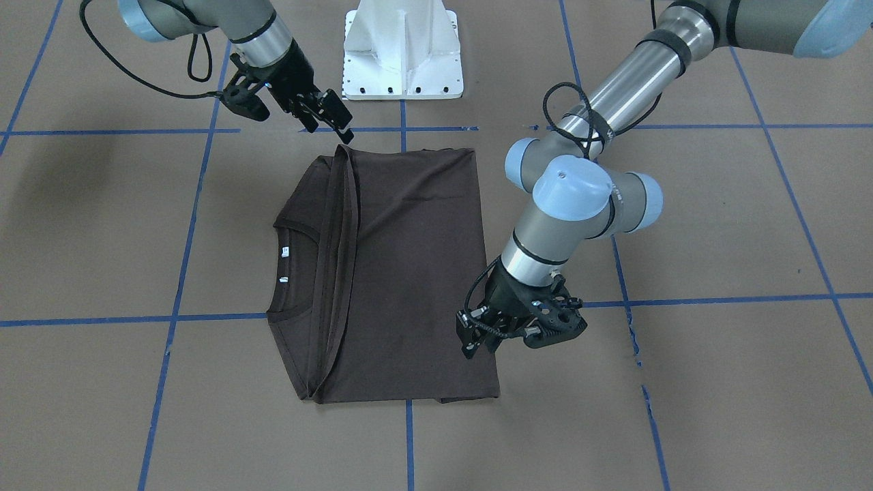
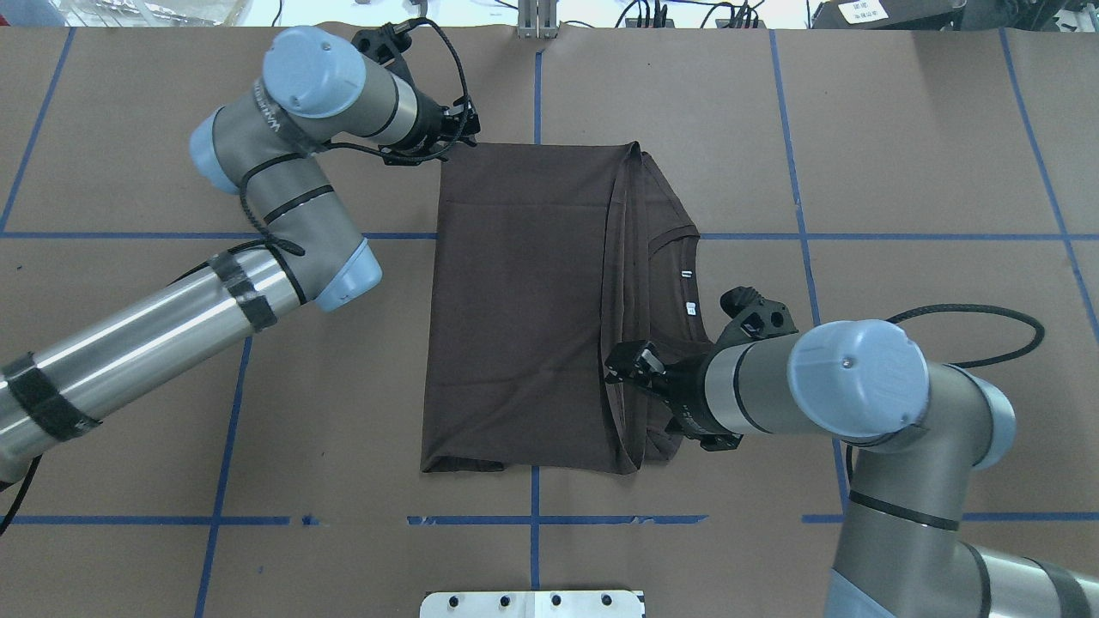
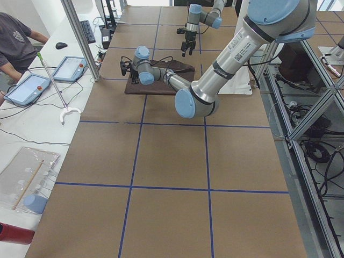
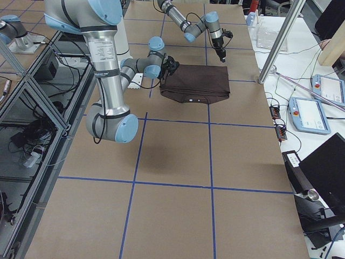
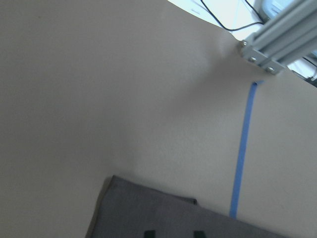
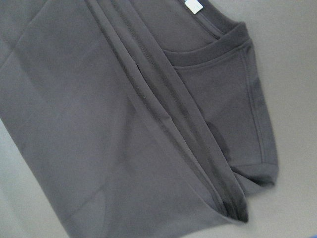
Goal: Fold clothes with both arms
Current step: 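Fold the shirt side over with the right gripper while the left gripper holds the top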
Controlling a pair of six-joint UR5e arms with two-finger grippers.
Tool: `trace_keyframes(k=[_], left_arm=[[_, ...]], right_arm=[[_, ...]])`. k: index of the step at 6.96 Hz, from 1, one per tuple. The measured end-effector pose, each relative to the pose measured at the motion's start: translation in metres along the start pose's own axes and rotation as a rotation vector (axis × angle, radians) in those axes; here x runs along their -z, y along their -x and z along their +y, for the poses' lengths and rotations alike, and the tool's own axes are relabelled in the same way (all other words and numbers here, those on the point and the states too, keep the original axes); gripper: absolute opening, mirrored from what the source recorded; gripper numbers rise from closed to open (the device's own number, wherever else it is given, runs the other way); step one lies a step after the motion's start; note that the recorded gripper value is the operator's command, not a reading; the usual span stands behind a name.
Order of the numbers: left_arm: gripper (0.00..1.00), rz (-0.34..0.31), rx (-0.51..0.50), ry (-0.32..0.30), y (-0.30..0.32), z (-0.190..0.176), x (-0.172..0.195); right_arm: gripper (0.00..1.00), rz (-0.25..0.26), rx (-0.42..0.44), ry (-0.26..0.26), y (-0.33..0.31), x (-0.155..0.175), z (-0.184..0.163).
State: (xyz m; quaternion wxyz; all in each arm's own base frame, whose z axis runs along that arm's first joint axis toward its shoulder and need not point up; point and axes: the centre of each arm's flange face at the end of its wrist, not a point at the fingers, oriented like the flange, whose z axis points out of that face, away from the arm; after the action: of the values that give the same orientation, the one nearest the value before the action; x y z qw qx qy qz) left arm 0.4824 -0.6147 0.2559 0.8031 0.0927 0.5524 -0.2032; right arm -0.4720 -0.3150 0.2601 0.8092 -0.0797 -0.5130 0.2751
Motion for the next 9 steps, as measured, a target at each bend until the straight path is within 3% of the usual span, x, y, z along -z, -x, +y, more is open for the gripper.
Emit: trace_keyframes(k=[2,4,6,9], left_arm=[[0.58,0.042,-0.016,0.056,0.040,0.023,0.044],[0.58,0.051,-0.018,0.064,0.044,0.027,0.052],[0.58,0.048,-0.017,0.065,0.046,0.027,0.052],[0.58,0.047,-0.016,0.067,0.047,0.028,0.052]], right_arm=[[1.00,0.146,0.152,-0.041,0.017,-0.040,0.003],[1.00,0.256,0.278,-0.036,0.012,-0.068,0.012],[1.00,0.324,0.388,-0.021,0.000,-0.081,0.020],[1.00,0.399,0.462,-0.012,-0.031,-0.086,0.008]])
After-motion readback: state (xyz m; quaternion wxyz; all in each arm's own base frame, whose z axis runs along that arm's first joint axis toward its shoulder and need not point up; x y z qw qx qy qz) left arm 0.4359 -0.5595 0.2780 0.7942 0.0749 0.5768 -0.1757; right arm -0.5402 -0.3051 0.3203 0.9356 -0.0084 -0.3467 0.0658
